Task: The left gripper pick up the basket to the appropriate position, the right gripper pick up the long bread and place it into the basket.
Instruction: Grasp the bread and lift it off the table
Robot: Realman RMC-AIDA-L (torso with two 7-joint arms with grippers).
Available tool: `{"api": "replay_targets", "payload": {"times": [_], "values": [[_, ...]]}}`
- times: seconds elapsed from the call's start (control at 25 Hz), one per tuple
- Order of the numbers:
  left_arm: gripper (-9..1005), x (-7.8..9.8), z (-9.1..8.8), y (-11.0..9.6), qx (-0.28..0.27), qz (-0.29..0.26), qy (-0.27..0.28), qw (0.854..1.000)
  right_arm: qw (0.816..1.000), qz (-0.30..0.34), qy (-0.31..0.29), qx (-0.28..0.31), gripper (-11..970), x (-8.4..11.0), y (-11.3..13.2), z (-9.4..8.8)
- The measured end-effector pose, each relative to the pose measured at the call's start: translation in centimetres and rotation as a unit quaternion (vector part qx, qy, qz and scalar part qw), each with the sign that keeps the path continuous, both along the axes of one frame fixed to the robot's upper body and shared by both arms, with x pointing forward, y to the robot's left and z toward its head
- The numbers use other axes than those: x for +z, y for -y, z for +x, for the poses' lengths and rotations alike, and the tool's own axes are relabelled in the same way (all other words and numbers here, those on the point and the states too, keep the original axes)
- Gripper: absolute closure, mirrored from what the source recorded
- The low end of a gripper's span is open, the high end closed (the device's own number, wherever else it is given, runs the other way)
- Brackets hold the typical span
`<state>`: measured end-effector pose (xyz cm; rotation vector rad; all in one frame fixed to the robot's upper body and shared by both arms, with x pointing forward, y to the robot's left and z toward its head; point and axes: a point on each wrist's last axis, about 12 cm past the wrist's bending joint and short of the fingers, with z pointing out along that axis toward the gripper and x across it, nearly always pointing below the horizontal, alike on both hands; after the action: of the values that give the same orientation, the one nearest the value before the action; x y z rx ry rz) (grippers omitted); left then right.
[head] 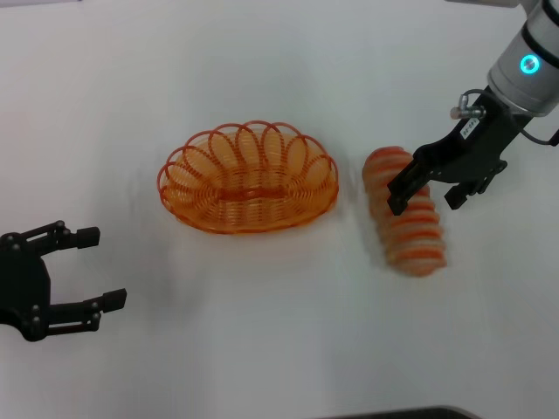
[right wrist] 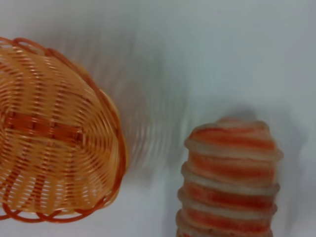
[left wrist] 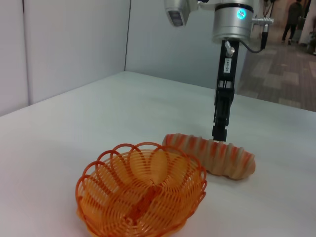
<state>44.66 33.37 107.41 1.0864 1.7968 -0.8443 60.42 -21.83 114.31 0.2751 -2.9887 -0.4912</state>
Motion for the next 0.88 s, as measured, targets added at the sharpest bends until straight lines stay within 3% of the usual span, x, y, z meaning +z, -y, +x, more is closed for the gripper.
{"api": "replay_targets", "payload": {"times": [0.88], "values": [[123,-0.1,-0.1,0.1,0.0,-0.004,0.0,1.0,1.0,-0.021,0.005,0.012,17,-1.6,-2.1,0.1]]}}
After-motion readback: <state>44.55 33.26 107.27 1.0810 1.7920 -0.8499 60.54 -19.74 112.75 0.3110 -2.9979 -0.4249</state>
